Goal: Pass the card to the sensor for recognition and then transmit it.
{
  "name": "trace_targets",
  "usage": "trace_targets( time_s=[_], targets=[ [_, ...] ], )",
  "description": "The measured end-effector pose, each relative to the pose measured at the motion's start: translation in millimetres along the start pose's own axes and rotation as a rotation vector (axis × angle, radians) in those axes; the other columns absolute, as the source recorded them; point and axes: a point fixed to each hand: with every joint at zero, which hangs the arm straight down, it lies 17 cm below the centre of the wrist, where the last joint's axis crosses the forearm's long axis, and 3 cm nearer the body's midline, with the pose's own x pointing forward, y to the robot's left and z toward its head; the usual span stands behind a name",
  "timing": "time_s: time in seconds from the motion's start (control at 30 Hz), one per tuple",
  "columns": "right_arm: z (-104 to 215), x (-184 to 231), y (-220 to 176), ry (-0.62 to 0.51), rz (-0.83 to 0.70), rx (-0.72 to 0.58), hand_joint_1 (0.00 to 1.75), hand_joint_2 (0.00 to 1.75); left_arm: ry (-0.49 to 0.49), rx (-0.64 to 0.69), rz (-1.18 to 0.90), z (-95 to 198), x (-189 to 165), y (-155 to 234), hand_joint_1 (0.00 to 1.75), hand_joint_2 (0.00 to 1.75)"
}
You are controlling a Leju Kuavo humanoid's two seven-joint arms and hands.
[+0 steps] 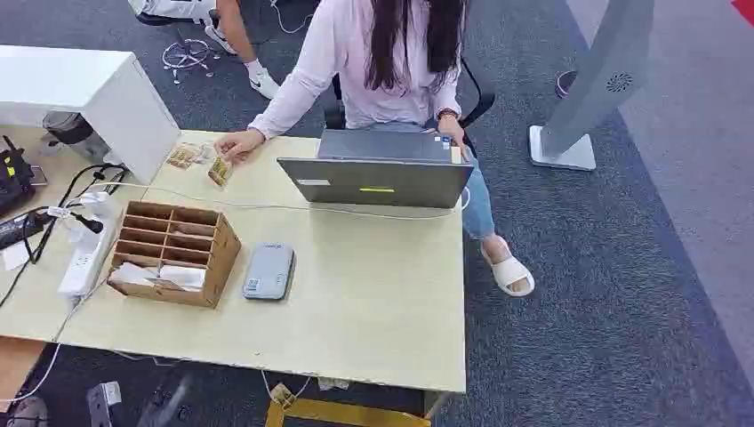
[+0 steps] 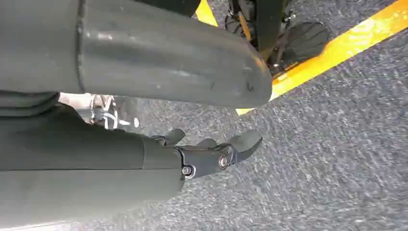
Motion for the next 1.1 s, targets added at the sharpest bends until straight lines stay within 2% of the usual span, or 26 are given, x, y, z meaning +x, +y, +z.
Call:
trace_targets(
  time_s=[0.2,0.43,0.6,0.87,0.93,1.1],
  targets=[
    [-0.4,-6.1,-2.6,0.039,-0.006,-0.015,0.0,0.0,-0.182,0.012,0.095,-5.0,62.1,-0.6,0.0,1.75],
    [-0.4,-15.1,-5.8,0.093,-0.007,-0.035,0.0,0.0,-0.362,0.075,0.257,9.0,116.7,18.0,0.0,1.75],
    [0.1,-21.3,-8.3,0.139,-0.008,-0.052,0.0,0.0,-0.394,0.191,0.394,25.7,118.1,49.6,0.0,1.75],
    [1.5,-31.0,-12.7,0.206,-0.003,-0.077,0.0,0.0,-0.404,0.378,0.606,60.1,94.6,93.6,0.0,1.75],
    [1.6,-32.0,-13.9,0.212,-0.002,-0.08,0.0,0.0,-0.465,0.359,0.571,67.1,107.2,93.0,0.0,1.75],
    [0.1,-26.8,-17.7,0.182,0.027,-0.084,0.0,0.0,-0.702,0.18,0.382,82.6,182.0,68.3,0.0,1.75]
  ],
)
